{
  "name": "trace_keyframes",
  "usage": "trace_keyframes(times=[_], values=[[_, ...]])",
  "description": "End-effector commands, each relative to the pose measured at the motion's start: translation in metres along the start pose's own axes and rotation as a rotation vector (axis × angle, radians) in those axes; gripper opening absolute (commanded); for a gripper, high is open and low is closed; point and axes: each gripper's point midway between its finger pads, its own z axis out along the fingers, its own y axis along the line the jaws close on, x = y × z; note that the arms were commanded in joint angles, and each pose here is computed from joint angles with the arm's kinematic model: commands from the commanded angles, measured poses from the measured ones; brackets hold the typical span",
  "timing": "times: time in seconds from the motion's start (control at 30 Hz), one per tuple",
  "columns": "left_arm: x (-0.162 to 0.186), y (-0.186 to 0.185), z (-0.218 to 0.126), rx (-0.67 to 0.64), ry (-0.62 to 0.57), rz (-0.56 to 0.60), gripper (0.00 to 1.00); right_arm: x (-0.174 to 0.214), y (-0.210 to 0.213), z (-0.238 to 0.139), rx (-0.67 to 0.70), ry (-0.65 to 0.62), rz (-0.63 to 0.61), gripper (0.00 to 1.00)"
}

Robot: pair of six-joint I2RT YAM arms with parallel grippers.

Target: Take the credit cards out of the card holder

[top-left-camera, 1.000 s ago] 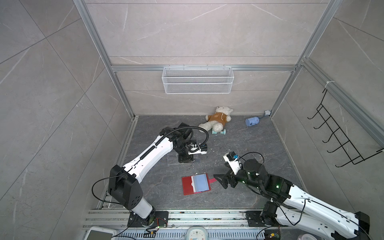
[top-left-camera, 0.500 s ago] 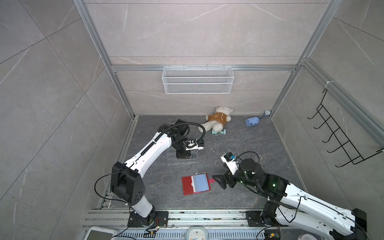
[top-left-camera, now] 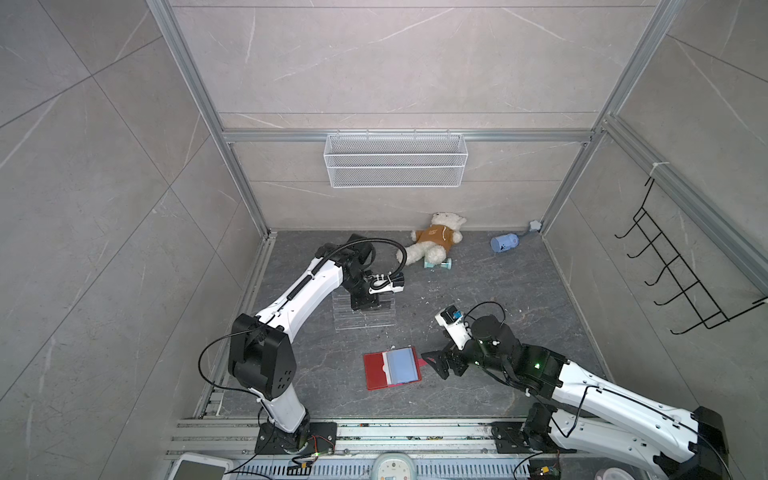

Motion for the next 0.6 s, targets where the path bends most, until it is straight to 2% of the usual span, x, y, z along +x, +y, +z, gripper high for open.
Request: trace_keyframes(times=[0.0,0.57], values=[[-0.013,0.012,-0.008,-0.024,-0.061,0.035,0.00,-0.015,0.008,-0.001,-0.029,-0.034,-0.023,1.00],[-0.013,0.036,0.002,-0.028,-0.102,0.032,0.00,-0.018,0.009,0.011,-0.032,-0.016,-0.027,1.00]])
